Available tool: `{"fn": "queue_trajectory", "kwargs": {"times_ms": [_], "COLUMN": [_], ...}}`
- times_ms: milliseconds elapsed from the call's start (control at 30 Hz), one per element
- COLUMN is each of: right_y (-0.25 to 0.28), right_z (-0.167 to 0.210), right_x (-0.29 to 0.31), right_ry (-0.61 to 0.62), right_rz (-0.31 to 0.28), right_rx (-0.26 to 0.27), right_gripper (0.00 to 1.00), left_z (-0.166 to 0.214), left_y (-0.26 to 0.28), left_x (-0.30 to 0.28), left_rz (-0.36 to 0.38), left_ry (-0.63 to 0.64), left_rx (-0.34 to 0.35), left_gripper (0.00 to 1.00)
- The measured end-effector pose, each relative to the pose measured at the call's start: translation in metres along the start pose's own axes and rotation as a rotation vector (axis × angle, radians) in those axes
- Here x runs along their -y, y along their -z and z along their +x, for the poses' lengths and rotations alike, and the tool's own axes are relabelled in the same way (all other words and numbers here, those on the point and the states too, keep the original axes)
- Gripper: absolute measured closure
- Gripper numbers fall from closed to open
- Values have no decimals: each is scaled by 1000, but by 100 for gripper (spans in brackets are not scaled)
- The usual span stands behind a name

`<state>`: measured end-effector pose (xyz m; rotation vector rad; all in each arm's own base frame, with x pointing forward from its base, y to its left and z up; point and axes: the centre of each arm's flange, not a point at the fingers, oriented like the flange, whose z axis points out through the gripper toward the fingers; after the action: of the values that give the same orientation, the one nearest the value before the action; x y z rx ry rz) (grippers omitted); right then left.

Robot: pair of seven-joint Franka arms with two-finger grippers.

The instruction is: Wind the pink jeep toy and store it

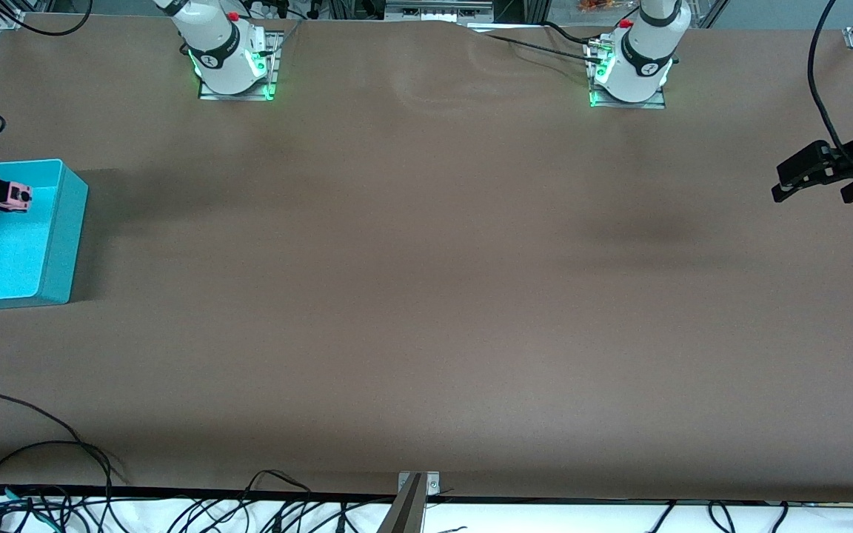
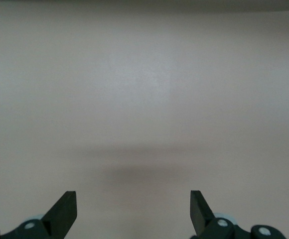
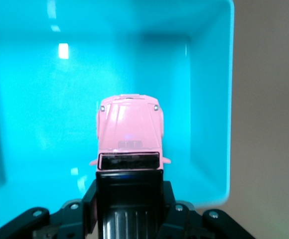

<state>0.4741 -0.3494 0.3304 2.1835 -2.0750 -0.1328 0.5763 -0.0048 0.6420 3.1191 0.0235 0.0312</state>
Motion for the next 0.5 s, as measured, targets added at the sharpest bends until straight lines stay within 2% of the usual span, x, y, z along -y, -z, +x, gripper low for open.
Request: {"fn": "queue_trajectory", "kwargs": {"times_ms": [133, 267, 500], "right_y": [-25, -52, -93], "right_z": [23, 32, 31], "right_x": [-5, -1, 9], "right_ry": [10, -9, -62], "right_rz": [11, 26, 40], "right_rx": [-35, -45, -12], "right_gripper": [48, 48, 48], "left_z": [0, 1, 3], "left_y": [-1, -1, -5], "left_x": [0, 0, 2], "left_rz": [0, 0, 1], "left_ry": [0, 1, 4], "left_rx": [0, 1, 7], "left_gripper": [0, 0, 0]}}
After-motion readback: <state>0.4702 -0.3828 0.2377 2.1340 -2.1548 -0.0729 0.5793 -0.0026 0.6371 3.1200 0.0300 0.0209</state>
